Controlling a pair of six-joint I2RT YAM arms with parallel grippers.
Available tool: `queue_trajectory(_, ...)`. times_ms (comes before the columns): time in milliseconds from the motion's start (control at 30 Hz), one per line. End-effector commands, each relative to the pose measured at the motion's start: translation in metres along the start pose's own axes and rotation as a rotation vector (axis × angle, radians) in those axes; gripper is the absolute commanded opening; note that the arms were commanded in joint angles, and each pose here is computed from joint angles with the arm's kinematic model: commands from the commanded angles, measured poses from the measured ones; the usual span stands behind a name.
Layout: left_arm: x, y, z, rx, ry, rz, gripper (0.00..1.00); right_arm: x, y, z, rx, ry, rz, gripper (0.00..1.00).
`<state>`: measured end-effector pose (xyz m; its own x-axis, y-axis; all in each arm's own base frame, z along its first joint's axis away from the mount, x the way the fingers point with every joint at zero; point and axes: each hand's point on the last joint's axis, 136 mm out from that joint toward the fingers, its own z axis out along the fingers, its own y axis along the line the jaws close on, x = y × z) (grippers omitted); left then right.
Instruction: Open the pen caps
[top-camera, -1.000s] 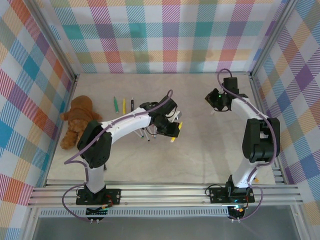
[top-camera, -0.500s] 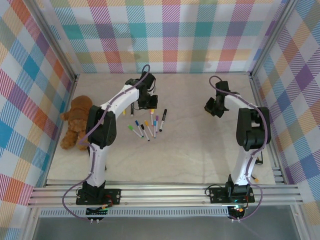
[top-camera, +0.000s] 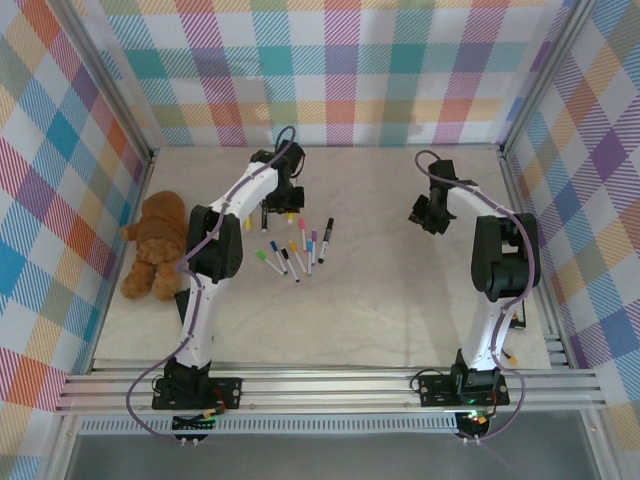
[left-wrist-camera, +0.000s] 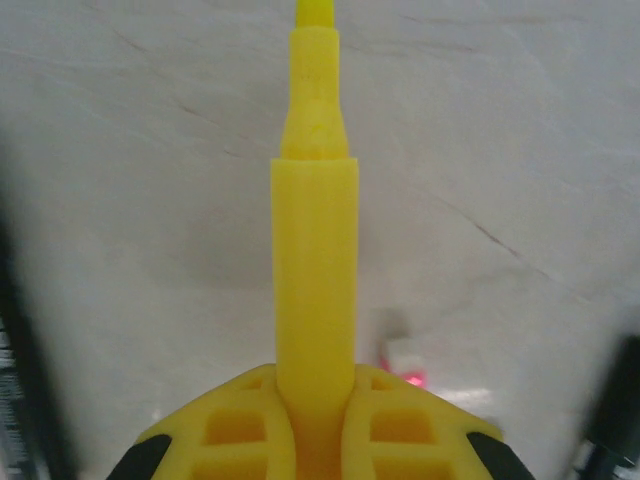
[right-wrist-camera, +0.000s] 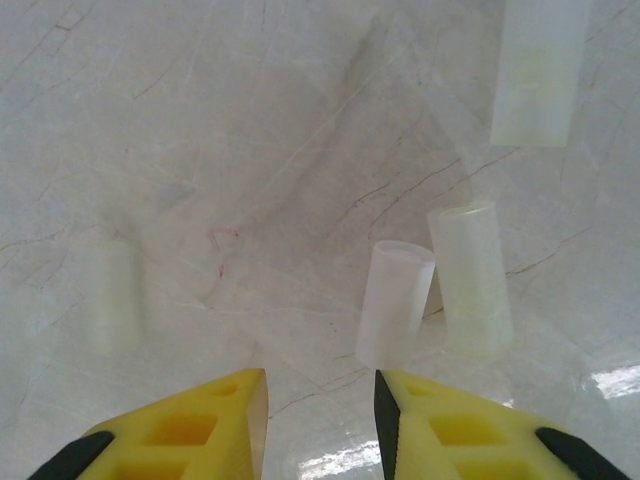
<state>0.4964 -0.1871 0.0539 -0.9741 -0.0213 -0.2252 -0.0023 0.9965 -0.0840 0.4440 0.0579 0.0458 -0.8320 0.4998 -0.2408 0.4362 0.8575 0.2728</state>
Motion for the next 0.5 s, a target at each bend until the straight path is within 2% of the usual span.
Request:
queue_trajectory(0,0.005,0.029,0.000,-0.109,0.030,0.007,0.00,0.003,0.003,-0.016,-0.002,-0.015,-0.019,0.36)
queue_trajectory(100,0.008,0.041,0.006,-0.141,0.051,0.000,0.00,-0.004,0.021,-0.019,-0.080,-0.034,-0.019,0.36)
queue_trajectory(200,0.010,0.054,0.014,-0.172,0.061,-0.024,0.00,-0.029,0.071,-0.026,-0.277,-0.055,-0.028,0.35)
queue_trajectory(233,0.010,0.059,0.016,-0.178,0.068,-0.041,0.01,-0.035,0.082,-0.027,-0.298,-0.049,-0.026,0.35)
queue_trajectory(333,0.011,0.075,0.017,-0.223,0.074,-0.083,0.23,-0.041,0.105,-0.031,-0.293,-0.035,-0.045,0.35)
queue_trajectory(467,0.008,0.092,0.012,-0.266,0.066,-0.111,0.32,-0.032,0.115,-0.039,-0.331,-0.051,-0.056,0.35)
